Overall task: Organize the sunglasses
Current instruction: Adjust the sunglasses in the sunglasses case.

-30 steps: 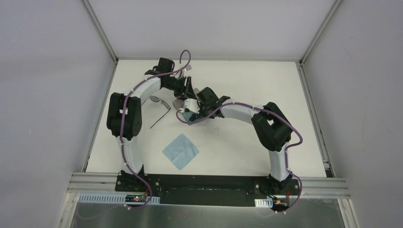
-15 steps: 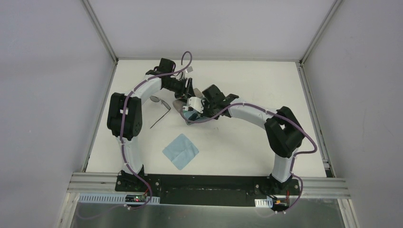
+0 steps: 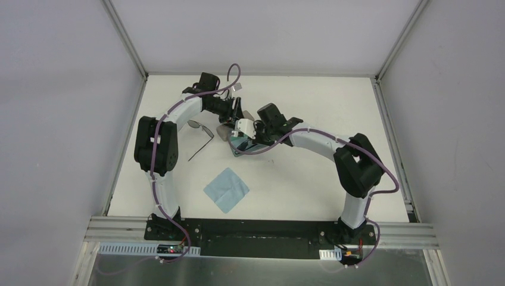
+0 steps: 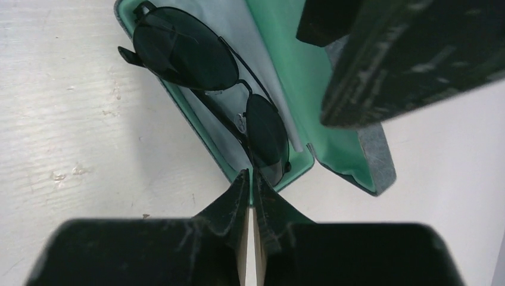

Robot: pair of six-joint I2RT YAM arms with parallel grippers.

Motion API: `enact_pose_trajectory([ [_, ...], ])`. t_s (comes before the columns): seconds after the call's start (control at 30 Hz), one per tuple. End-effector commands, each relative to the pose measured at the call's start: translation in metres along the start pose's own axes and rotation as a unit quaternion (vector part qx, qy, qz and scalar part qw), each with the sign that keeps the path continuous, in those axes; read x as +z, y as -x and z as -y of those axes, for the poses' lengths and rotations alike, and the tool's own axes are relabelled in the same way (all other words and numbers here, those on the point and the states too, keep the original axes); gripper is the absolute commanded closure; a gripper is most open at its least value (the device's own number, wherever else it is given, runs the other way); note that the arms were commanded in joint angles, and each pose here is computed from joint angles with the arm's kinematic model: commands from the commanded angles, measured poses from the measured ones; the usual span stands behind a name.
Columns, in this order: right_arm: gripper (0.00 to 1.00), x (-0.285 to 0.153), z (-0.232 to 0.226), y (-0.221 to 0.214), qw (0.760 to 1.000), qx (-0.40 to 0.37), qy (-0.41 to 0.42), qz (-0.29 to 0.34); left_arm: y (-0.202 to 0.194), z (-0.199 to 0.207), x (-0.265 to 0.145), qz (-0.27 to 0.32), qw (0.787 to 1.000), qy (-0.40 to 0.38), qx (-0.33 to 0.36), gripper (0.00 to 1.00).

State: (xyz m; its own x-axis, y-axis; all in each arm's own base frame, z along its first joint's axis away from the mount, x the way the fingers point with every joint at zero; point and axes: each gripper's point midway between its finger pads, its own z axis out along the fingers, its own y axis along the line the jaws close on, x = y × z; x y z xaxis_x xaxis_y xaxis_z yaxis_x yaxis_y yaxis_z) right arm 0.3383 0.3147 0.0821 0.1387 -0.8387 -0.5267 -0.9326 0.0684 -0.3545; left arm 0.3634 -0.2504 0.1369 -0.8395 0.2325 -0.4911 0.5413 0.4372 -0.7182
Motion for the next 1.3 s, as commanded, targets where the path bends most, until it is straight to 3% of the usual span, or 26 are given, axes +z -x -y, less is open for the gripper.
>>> enact_pose_trajectory([
  [0.0,0.94,0.012,0.02,0.016,0.999,-0.014,-0.028,0.03,0.015,0.012,-0.005,0.013,0.999,-0.004,0.032,0.54],
  [0.57,1.0,0.023,-0.005,-0.01,1.0,-0.003,-0.005,0.004,0.014,0.009,-0.005,0.012,0.999,-0.001,0.033,0.54],
  [0.97,0.97,0.012,-0.032,-0.011,0.999,0.025,0.019,0.001,0.013,0.008,-0.005,0.011,0.999,0.001,0.035,0.53],
  [1.27,0.98,0.009,-0.022,0.005,0.999,0.05,0.005,0.02,0.013,0.008,-0.005,0.011,0.999,0.002,0.034,0.54],
])
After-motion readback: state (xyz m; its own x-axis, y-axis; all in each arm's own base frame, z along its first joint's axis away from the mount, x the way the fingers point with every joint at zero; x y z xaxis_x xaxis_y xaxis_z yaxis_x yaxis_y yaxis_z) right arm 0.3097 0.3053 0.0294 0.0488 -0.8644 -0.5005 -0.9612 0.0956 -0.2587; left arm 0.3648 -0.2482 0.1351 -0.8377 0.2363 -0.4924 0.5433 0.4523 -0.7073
